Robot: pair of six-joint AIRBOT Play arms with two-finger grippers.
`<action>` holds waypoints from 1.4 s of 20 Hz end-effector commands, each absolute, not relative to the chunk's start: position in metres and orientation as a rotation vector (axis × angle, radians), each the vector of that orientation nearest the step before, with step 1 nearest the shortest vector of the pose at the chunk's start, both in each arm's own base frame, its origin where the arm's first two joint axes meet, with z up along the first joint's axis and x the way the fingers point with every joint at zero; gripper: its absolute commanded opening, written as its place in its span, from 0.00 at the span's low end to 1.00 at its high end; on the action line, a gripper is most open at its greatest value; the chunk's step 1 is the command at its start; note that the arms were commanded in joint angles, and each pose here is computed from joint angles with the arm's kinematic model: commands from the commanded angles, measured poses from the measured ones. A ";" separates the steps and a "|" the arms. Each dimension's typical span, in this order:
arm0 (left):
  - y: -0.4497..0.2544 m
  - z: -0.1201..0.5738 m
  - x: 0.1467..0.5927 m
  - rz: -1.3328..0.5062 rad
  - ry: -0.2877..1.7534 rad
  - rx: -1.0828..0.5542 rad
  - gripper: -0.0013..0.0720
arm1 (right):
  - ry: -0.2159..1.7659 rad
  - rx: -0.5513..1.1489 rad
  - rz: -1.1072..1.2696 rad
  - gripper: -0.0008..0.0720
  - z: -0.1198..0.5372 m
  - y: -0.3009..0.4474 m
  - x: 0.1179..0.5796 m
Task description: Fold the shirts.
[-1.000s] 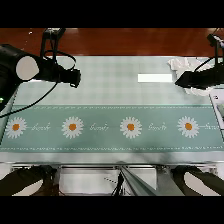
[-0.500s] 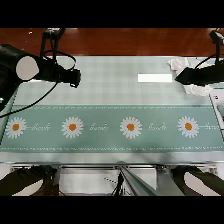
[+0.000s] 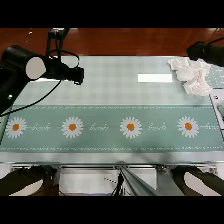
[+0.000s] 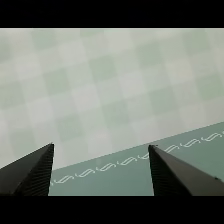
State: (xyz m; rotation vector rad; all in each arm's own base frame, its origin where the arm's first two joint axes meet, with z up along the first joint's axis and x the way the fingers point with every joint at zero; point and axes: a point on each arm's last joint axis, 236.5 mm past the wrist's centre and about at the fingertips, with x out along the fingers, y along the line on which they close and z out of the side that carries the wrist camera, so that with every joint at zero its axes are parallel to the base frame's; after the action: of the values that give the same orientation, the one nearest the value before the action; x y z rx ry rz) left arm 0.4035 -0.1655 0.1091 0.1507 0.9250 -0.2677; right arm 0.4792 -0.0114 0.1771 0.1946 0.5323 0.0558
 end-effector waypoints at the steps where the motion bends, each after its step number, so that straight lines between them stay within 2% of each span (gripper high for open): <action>1: -0.169 0.107 0.411 -0.272 0.909 0.148 0.95 | 0.333 0.100 -0.067 0.70 0.208 -0.056 0.507; 3: -0.169 0.104 0.411 -0.271 0.915 0.150 0.95 | 0.388 0.106 -0.126 0.70 0.180 -0.087 0.512; 5: -0.169 0.104 0.411 -0.271 0.915 0.150 0.95 | 0.478 0.230 -0.221 0.70 0.133 -0.127 0.514; 6: -0.169 0.104 0.411 -0.271 0.915 0.150 0.95 | 0.545 0.339 -0.282 0.74 0.102 -0.147 0.509; 7: -0.169 0.104 0.411 -0.271 0.915 0.149 0.95 | 0.617 0.439 -0.343 0.84 0.070 -0.165 0.501; 9: -0.169 0.104 0.411 -0.271 0.916 0.149 0.95 | 0.808 0.554 -0.424 0.84 0.005 -0.189 0.472; 12: -0.169 0.104 0.411 -0.271 0.916 0.149 0.95 | 0.996 0.615 -0.459 0.84 -0.052 -0.197 0.441; 19: -0.169 0.104 0.411 -0.271 0.916 0.150 0.95 | 1.115 0.664 -0.410 0.83 -0.114 -0.167 0.446; 20: -0.169 0.104 0.411 -0.271 0.916 0.150 0.95 | 1.133 0.669 -0.396 0.72 -0.122 -0.157 0.448; 21: -0.169 0.104 0.411 -0.271 0.916 0.149 0.95 | 1.149 0.663 -0.380 0.47 -0.127 -0.147 0.450; 22: -0.169 0.105 0.411 -0.271 0.915 0.149 0.95 | 1.158 0.647 -0.359 0.13 -0.129 -0.136 0.453; 23: -0.169 0.106 0.411 -0.272 0.913 0.148 0.95 | 1.157 0.621 -0.332 0.07 -0.124 -0.128 0.458; 25: -0.170 0.114 0.412 -0.274 0.895 0.143 0.95 | 1.118 0.495 -0.230 0.07 -0.091 -0.116 0.473; 28: -0.171 0.149 0.415 -0.277 0.844 0.126 0.95 | 0.948 0.375 -0.113 0.07 0.012 -0.096 0.497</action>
State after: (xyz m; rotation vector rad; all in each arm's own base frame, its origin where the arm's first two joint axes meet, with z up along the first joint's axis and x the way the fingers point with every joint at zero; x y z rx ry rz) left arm 0.4137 -0.1708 0.1253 0.1375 0.8767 -0.2755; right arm 0.4785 -0.1157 -0.0603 0.4893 1.0729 -0.2201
